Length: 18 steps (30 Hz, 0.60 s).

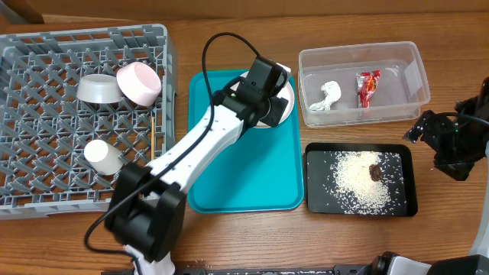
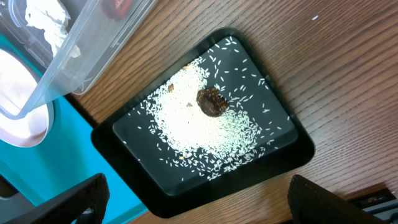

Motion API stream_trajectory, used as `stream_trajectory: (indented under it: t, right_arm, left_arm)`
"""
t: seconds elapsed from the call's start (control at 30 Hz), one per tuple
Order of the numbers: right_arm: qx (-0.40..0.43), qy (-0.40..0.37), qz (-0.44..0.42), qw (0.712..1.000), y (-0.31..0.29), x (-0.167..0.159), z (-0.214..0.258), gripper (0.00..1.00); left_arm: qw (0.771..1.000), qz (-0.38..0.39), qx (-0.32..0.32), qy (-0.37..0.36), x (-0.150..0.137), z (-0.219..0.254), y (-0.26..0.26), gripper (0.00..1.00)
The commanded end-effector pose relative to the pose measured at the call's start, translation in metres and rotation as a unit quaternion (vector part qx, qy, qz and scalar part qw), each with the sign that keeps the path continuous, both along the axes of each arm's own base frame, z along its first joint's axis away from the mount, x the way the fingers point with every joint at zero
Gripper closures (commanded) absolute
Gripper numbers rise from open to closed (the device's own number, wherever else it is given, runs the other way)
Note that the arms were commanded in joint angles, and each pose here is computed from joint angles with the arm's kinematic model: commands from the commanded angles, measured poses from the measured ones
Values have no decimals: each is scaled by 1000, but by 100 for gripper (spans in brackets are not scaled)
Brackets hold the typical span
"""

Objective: Sort waste into correct bins and load items into the dishwasher
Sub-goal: 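Lift and tilt the white plate with the left gripper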

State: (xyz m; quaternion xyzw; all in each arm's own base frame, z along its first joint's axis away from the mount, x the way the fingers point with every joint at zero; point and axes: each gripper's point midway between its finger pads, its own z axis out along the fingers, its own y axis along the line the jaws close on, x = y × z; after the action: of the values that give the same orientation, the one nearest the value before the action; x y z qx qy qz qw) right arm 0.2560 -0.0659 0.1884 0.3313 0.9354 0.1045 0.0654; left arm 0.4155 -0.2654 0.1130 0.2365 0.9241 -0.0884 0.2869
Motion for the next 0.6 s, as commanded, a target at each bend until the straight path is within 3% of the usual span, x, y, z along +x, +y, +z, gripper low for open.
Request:
stream_trajectory:
  t: [0.0, 0.13, 0.33, 0.47, 0.57]
  right_arm:
    - [-5, -26, -2, 1000, 0, 3, 13, 6]
    - [-4, -26, -2, 1000, 0, 3, 13, 6]
    - [-4, -26, -2, 1000, 0, 3, 13, 6]
    - [-5, -26, -2, 1000, 0, 3, 13, 6]
    - [-5, -26, -2, 1000, 0, 3, 13, 6]
  left_arm:
    - [1000, -6, 24, 1, 13, -24, 2, 44]
    - [999, -4, 43, 28, 11, -52, 7, 55]
    - [992, 9, 89, 84, -2, -89, 30, 60]
    - [984, 19, 118, 131, -18, -99, 52, 89]
    - [975, 50, 139, 165, -28, -103, 76, 96]
